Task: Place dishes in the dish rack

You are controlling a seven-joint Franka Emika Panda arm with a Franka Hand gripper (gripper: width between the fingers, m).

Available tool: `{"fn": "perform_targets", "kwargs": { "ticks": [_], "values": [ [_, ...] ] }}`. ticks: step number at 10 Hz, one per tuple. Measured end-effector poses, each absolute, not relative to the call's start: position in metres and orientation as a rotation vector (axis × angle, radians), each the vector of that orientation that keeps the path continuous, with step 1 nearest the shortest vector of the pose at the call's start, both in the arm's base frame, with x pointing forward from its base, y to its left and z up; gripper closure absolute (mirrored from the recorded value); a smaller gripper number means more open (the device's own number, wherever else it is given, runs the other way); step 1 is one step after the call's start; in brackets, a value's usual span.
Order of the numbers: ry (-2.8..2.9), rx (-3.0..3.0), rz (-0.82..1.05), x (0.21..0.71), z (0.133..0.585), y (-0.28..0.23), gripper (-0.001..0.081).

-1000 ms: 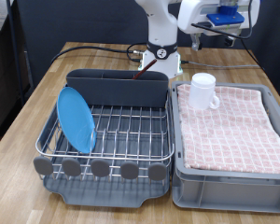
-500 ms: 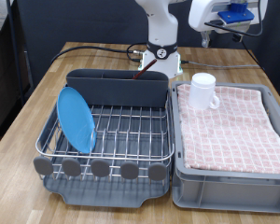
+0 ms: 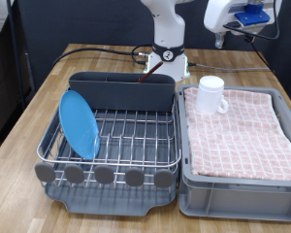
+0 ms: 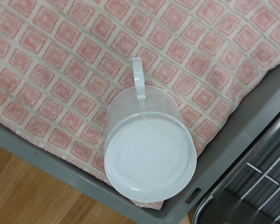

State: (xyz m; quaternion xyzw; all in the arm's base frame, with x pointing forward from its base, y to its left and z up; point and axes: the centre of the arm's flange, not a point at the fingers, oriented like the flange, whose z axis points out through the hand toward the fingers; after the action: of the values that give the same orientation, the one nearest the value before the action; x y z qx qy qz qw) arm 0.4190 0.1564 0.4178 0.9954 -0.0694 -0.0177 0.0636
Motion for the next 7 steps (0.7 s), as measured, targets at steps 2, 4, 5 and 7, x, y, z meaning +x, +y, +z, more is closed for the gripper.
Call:
{"fn": "perform_targets", "kwargs": {
  "ticks": [2,4,5,7],
  "values": [
    [-0.181,3.005,-0.061,0.419,0.416,0.158,0.0004],
    [-0.162,2.991,-0.074,0.420,0.410,0.158,0.0004],
    [-0.140,2.979,-0.097,0.422,0.402,0.159,0.0004],
    [-0.100,2.953,-0.138,0.430,0.386,0.167,0.0004]
  ]
}}
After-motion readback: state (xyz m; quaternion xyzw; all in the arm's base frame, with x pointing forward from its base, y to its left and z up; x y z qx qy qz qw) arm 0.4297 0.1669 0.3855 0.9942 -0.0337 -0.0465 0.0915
